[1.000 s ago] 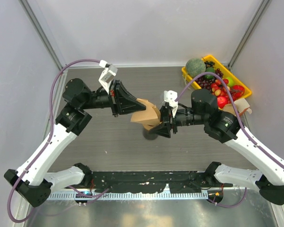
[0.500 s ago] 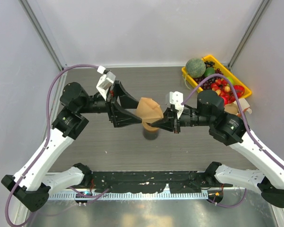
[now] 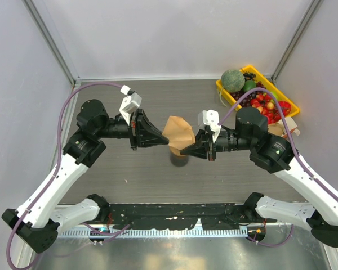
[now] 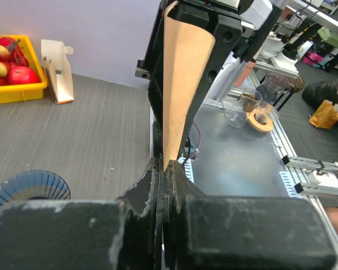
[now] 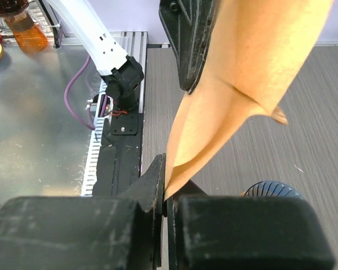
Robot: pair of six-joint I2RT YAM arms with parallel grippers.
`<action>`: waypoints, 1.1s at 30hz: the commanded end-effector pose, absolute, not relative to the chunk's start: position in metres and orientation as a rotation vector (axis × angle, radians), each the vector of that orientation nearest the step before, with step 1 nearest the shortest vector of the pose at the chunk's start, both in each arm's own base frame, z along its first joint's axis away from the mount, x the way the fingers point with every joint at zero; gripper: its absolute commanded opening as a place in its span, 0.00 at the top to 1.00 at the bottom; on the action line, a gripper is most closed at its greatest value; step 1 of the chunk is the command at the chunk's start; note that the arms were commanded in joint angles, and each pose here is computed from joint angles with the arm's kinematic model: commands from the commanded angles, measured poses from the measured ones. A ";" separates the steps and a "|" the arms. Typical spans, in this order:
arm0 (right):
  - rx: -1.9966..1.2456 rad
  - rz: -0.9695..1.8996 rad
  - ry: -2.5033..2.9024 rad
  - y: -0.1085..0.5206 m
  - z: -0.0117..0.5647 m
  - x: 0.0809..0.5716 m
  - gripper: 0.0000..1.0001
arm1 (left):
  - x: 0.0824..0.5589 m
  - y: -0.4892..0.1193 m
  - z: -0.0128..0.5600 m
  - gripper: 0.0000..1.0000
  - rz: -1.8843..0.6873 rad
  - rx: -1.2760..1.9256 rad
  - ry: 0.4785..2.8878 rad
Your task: Place the coffee filter in the dripper
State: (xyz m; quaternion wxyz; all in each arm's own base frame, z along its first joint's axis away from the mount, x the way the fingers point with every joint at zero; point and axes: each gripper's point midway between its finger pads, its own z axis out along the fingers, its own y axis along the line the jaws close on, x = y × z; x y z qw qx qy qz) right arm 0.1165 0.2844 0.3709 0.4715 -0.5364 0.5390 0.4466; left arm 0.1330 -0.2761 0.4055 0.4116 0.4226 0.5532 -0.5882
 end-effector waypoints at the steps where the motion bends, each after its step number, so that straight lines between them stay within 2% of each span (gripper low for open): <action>1: -1.291 1.108 1.280 0.285 0.394 0.115 0.84 | 0.122 -0.277 0.410 1.00 -1.509 1.125 1.320; 2: -1.286 1.102 1.286 0.284 0.397 0.115 0.72 | 0.122 -0.276 0.411 1.00 -1.498 1.130 1.309; 3: -1.295 1.102 1.313 0.281 0.394 0.113 0.51 | 0.121 -0.275 0.408 1.00 -1.489 1.141 1.321; 5: -1.300 1.097 1.328 0.274 0.398 0.110 0.31 | 0.121 -0.271 0.402 1.00 -1.460 1.160 1.335; 7: -1.288 1.084 1.333 0.266 0.406 0.107 0.23 | 0.117 -0.268 0.397 1.00 -1.425 1.207 1.324; 10: -1.251 1.048 1.314 0.254 0.424 0.106 0.22 | 0.114 -0.263 0.386 1.00 -1.377 1.274 1.325; 12: -1.217 1.016 1.293 0.247 0.436 0.108 0.26 | 0.111 -0.262 0.382 1.00 -1.368 1.299 1.319; 16: -1.155 0.959 1.277 0.238 0.449 0.116 0.44 | 0.108 -0.261 0.378 1.00 -1.382 1.315 1.314; 18: -1.141 0.943 1.286 0.238 0.448 0.121 0.49 | 0.106 -0.261 0.379 1.00 -1.387 1.320 1.308; 23: -1.111 0.974 1.312 0.248 0.443 0.130 0.50 | 0.106 -0.264 0.381 1.00 -1.385 1.320 1.308; 27: -1.138 1.050 1.315 0.260 0.441 0.129 0.38 | 0.109 -0.266 0.383 1.00 -1.375 1.313 1.313; 28: -1.141 1.050 1.317 0.261 0.440 0.130 0.37 | 0.108 -0.266 0.383 1.00 -1.378 1.315 1.311; 33: -1.172 1.055 1.357 0.269 0.420 0.136 0.51 | 0.108 -0.267 0.386 0.99 -1.378 1.316 1.305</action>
